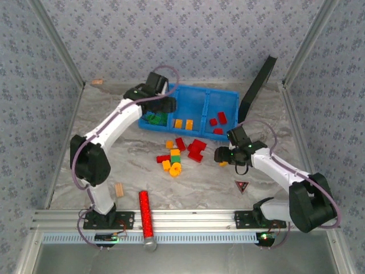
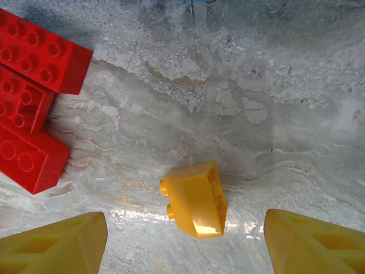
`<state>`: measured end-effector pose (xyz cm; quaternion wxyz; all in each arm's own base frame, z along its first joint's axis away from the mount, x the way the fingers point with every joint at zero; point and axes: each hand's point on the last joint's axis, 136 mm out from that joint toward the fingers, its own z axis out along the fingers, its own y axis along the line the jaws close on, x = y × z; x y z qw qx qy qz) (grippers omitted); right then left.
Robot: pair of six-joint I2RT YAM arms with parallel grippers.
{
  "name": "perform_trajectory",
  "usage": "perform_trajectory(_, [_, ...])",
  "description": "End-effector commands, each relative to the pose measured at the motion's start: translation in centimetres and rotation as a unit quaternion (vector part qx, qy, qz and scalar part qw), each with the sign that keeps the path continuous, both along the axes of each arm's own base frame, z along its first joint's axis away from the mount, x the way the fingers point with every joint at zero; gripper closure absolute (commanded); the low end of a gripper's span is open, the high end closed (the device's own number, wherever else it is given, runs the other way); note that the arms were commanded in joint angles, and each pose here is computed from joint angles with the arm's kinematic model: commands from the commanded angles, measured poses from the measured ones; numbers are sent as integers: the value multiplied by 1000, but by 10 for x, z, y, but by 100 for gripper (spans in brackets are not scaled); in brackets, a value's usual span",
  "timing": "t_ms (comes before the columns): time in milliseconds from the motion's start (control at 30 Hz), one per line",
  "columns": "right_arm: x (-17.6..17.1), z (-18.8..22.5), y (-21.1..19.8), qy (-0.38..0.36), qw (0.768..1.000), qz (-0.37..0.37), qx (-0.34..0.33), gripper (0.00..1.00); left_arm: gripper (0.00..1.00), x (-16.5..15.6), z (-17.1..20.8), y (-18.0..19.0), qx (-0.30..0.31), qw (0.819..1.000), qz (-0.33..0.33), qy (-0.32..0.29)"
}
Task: Sort the legos into containers by color
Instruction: Place the lego in the container.
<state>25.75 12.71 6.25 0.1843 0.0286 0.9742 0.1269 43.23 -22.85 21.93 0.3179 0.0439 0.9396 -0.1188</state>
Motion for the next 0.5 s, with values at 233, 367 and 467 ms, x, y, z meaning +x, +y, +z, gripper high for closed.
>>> perform_trajectory(233, [8, -13, 8, 4, 1000, -4, -6, 27, 47, 77, -28, 32, -5, 998, 60, 29])
perform_trajectory(367, [12, -17, 8, 6, 1000, -6, -16, 28, 48, 96, -47, 29, -2, 997, 68, 46])
perform_trajectory(467, [14, -23, 7, 10, 1000, -9, -21, 28, 47, 107, -61, 26, -2, 996, 73, 56])
